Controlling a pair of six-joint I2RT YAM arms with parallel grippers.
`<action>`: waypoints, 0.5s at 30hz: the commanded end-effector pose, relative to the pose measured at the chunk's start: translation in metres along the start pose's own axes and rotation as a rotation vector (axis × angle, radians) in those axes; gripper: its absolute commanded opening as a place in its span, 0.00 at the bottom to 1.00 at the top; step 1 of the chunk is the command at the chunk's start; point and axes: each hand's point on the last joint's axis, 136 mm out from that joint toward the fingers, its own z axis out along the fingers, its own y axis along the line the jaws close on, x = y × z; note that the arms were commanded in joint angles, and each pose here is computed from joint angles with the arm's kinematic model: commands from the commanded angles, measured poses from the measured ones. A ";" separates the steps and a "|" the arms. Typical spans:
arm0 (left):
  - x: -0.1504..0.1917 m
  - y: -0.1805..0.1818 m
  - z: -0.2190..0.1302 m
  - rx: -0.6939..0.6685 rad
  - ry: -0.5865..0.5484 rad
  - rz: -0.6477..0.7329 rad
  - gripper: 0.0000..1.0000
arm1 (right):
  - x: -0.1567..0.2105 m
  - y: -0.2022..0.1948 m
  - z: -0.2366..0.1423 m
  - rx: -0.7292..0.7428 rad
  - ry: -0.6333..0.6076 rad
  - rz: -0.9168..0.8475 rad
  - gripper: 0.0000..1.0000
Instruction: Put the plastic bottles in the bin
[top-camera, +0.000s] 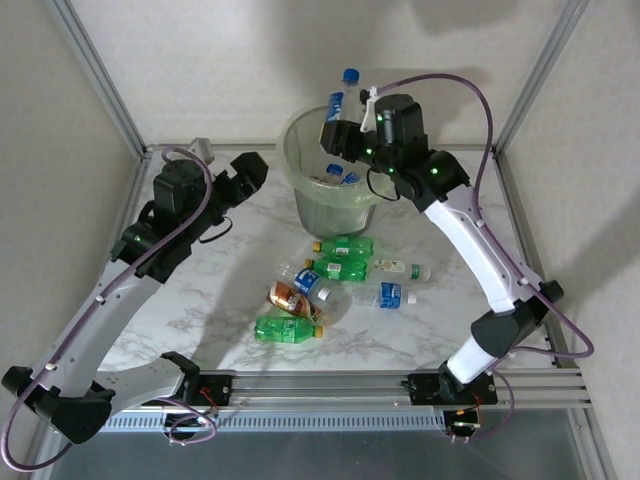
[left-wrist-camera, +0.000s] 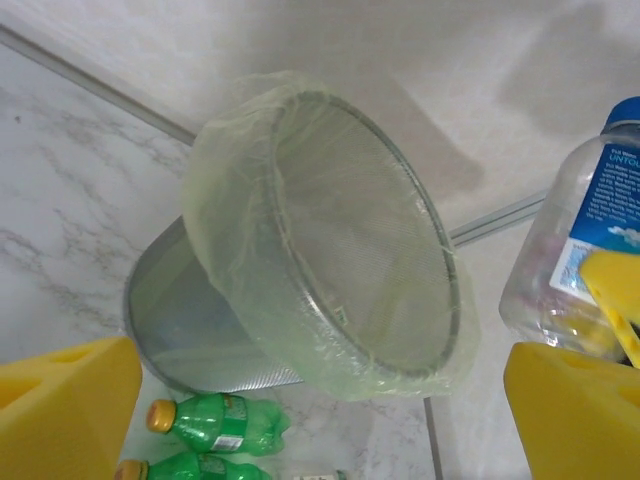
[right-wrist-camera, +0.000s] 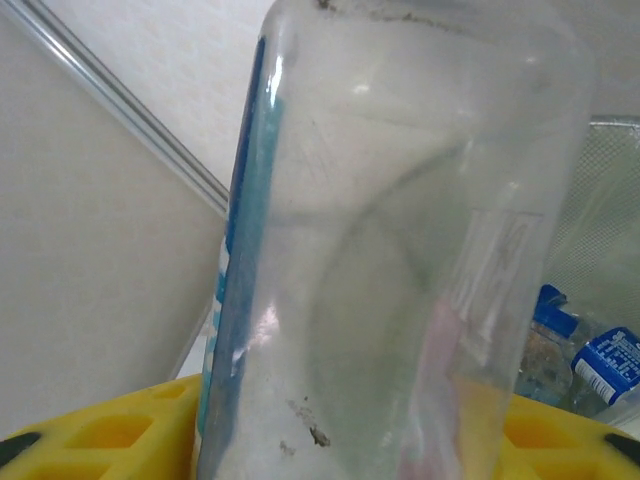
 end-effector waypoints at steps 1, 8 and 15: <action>0.003 0.017 -0.004 -0.044 -0.008 -0.010 0.93 | -0.017 -0.004 0.018 0.000 -0.054 0.030 0.55; 0.021 0.044 -0.003 -0.091 0.026 -0.017 0.91 | -0.006 -0.027 0.063 0.038 -0.021 0.054 0.54; 0.033 0.052 0.004 -0.084 0.057 -0.034 0.90 | 0.003 -0.041 0.100 0.065 0.031 0.086 0.65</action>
